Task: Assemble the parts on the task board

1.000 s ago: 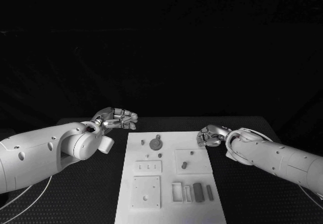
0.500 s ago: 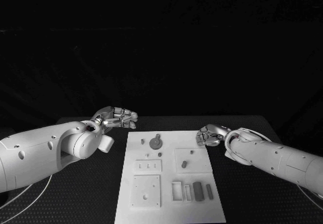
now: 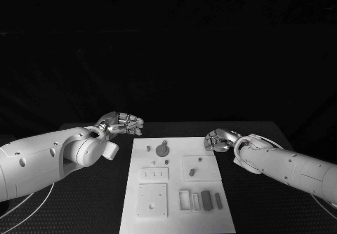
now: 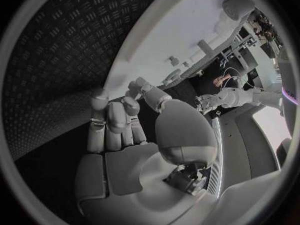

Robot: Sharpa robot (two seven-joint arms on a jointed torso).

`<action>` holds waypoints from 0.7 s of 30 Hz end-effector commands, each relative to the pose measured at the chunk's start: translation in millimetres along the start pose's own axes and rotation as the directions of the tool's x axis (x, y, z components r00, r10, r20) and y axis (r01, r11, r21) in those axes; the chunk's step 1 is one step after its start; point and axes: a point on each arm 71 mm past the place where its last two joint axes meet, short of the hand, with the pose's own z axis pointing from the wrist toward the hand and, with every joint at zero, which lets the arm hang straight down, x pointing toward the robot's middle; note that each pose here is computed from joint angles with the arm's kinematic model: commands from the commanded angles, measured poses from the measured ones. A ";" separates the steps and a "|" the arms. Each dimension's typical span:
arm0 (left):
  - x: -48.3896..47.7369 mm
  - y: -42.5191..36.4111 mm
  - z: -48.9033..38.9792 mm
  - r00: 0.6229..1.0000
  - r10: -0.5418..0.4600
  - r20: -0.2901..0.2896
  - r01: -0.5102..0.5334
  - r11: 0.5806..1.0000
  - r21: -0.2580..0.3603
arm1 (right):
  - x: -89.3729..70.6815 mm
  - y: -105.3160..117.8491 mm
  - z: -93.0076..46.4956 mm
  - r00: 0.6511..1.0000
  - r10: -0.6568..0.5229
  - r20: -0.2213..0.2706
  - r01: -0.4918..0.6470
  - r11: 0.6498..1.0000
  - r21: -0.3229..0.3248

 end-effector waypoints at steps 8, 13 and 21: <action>5.9 3.9 2.4 0.997 0.052 -0.061 -0.056 0.996 -0.064 | -20.3 25.1 5.7 0.997 -0.031 0.071 0.031 1.000 -0.001; 14.6 8.1 5.5 0.984 0.134 -0.113 -0.148 0.981 -0.127 | -23.7 53.0 8.4 0.997 -0.047 0.064 0.048 0.999 -0.014; 32.2 12.8 9.5 0.968 0.187 -0.169 -0.220 0.953 -0.209 | -19.3 105.8 6.6 0.996 -0.072 0.048 0.076 0.993 -0.095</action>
